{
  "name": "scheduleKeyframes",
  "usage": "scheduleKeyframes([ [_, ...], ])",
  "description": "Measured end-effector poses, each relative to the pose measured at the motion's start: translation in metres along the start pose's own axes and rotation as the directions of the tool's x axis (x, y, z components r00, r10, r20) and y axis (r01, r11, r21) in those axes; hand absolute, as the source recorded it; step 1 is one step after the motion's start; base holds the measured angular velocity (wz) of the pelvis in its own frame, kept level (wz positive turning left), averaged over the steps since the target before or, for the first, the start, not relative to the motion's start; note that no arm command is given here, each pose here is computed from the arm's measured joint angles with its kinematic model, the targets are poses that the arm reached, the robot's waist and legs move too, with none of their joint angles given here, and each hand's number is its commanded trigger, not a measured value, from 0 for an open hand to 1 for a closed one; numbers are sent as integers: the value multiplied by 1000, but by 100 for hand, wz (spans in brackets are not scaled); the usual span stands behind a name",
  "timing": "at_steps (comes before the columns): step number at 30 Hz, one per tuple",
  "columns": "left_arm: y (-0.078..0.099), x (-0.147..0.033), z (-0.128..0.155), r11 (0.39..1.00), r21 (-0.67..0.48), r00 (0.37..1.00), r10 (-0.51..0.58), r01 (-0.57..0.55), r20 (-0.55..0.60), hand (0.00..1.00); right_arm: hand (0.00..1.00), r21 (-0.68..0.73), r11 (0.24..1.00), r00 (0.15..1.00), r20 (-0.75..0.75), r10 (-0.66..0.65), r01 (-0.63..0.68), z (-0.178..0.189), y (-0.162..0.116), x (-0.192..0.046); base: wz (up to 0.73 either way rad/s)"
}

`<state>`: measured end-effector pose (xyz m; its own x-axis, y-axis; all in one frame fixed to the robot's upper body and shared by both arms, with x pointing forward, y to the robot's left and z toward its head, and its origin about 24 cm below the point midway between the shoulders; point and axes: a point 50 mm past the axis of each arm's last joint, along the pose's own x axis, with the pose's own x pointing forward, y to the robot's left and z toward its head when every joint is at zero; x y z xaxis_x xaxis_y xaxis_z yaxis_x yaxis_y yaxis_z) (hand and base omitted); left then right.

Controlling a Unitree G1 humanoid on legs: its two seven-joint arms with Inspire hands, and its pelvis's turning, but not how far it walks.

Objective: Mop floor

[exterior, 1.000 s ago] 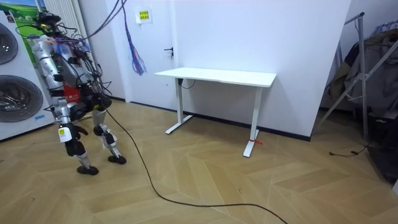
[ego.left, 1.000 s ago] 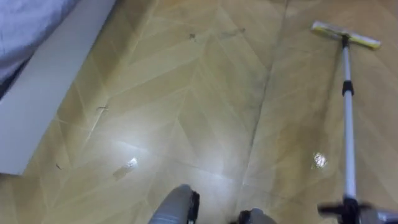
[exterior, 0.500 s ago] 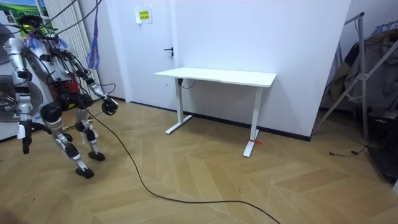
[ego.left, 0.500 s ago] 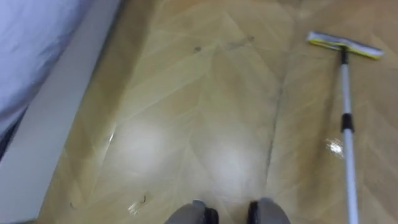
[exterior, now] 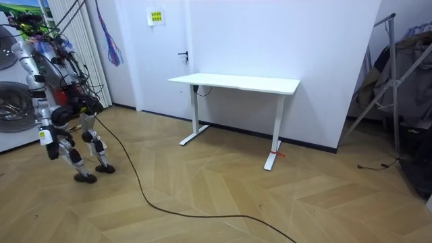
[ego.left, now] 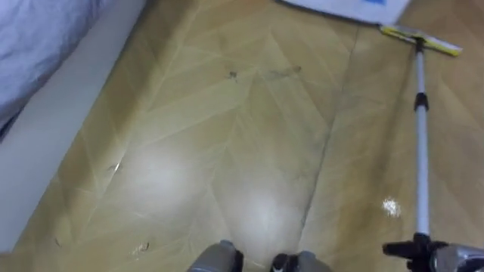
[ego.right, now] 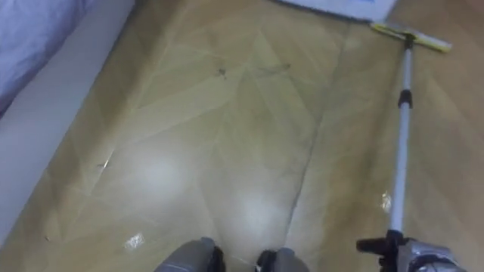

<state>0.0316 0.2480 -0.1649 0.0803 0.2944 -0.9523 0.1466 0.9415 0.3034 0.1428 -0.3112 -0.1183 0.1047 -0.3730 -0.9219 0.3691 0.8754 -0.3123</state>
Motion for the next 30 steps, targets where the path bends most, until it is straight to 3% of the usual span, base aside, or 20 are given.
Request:
scheduleKeyframes([
  [5,-16,0,1,998,-27,999,-50,50,-6,0,100,-22,1000,994,-108,-23,20,-57,-9,10,-28],
  [9,-8,0,31,998,-64,996,22,-16,81,0,100,-116,992,975,-208,-82,59,-107,-2,12,-41],
  [15,-12,0,20,996,-89,998,31,-27,45,0,100,-160,987,953,-297,-58,10,-147,2,9,-51],
  [21,-14,-1,-22,994,-107,998,22,-29,-67,0,100,-162,985,946,-324,0,-55,-162,12,7,4],
  [30,-16,-1,-25,997,-71,996,21,-27,-86,0,100,-79,987,965,-234,120,-142,-146,34,9,5],
])
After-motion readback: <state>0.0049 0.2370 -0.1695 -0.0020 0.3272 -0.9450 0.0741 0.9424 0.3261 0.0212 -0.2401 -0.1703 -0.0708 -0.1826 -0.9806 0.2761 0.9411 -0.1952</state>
